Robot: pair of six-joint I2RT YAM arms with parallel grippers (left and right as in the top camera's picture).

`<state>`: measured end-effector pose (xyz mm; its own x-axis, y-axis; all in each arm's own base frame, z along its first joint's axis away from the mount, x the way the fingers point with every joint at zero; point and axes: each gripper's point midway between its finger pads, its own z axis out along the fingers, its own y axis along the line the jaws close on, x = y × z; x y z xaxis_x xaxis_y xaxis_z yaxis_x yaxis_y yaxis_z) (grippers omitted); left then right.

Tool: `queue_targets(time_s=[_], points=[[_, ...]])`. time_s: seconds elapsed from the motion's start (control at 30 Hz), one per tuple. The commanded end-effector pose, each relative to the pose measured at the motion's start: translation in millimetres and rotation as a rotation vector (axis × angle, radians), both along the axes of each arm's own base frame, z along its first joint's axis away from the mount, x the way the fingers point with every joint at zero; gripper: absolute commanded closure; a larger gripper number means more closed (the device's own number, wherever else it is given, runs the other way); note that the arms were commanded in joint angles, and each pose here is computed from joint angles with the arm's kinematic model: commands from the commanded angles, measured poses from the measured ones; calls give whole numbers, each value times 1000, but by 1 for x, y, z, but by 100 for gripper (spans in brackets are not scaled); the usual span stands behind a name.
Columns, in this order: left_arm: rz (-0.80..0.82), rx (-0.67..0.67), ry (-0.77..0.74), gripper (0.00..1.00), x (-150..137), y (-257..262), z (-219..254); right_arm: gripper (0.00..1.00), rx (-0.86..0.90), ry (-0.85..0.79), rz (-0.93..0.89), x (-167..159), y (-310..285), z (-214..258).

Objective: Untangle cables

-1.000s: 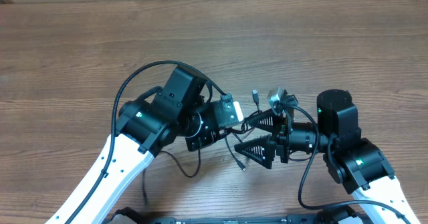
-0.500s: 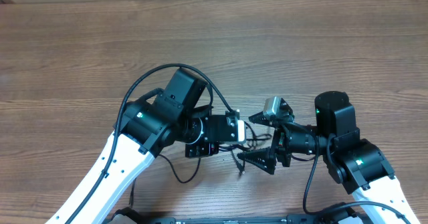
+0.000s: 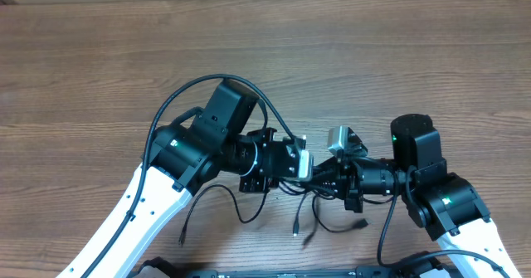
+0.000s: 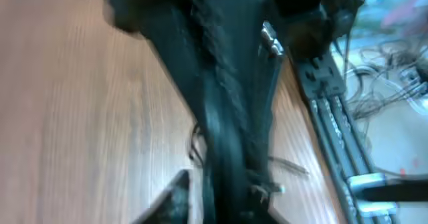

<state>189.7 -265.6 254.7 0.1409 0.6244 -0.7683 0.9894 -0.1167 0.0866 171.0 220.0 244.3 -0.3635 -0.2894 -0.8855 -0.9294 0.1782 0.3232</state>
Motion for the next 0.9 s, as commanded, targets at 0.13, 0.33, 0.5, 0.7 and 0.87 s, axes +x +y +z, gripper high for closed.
queue_targets(time_s=[0.13,0.33,0.5,0.7,0.87], points=[[129,-19,88,33,6,0,11,96,3,-9,9,-4,1,4],[429,-27,171,0,31,24,31,96,-5,62,-105,13,-1,5],[685,-126,264,0,46,53,57,96,70,109,-195,31,3,25],[769,-219,295,0,38,66,82,96,181,134,-238,43,7,55],[857,-323,403,0,34,68,102,96,283,167,-259,49,9,82]])
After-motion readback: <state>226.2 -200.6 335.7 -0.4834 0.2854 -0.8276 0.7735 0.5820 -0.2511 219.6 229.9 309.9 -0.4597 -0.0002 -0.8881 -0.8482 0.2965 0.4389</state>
